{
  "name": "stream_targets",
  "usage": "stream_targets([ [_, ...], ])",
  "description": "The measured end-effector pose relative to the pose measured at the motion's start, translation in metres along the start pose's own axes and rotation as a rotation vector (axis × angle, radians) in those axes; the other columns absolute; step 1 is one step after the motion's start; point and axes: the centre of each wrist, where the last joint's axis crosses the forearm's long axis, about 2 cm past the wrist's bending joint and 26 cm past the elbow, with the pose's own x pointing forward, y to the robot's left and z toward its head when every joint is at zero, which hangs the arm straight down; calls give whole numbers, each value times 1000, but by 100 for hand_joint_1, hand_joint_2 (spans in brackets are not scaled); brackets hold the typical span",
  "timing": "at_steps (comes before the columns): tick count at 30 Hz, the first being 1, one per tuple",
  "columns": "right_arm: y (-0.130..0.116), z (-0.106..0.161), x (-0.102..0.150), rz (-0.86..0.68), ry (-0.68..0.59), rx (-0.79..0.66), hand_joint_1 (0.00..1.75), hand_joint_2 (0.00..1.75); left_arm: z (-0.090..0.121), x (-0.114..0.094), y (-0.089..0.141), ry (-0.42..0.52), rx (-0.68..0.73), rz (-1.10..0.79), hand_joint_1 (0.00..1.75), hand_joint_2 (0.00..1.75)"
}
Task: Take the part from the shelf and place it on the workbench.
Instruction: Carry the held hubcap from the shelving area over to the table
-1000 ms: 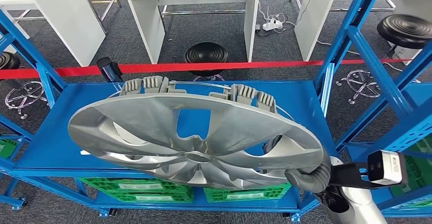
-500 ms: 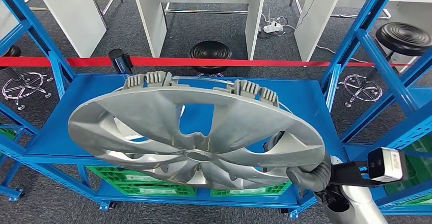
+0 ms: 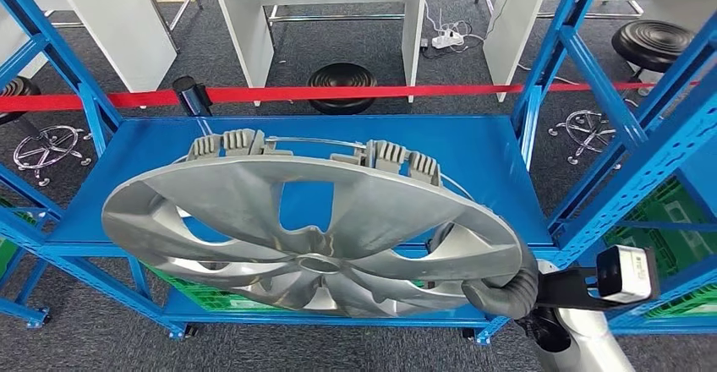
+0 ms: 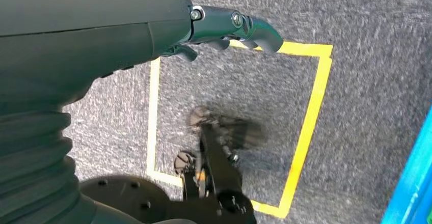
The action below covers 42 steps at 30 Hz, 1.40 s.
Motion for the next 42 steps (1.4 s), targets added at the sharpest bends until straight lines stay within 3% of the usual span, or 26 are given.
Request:
stream_targets([
  [42, 1, 0, -9, 54, -35, -13, 175, 175, -2, 5, 7, -24, 16, -40, 0, 175],
])
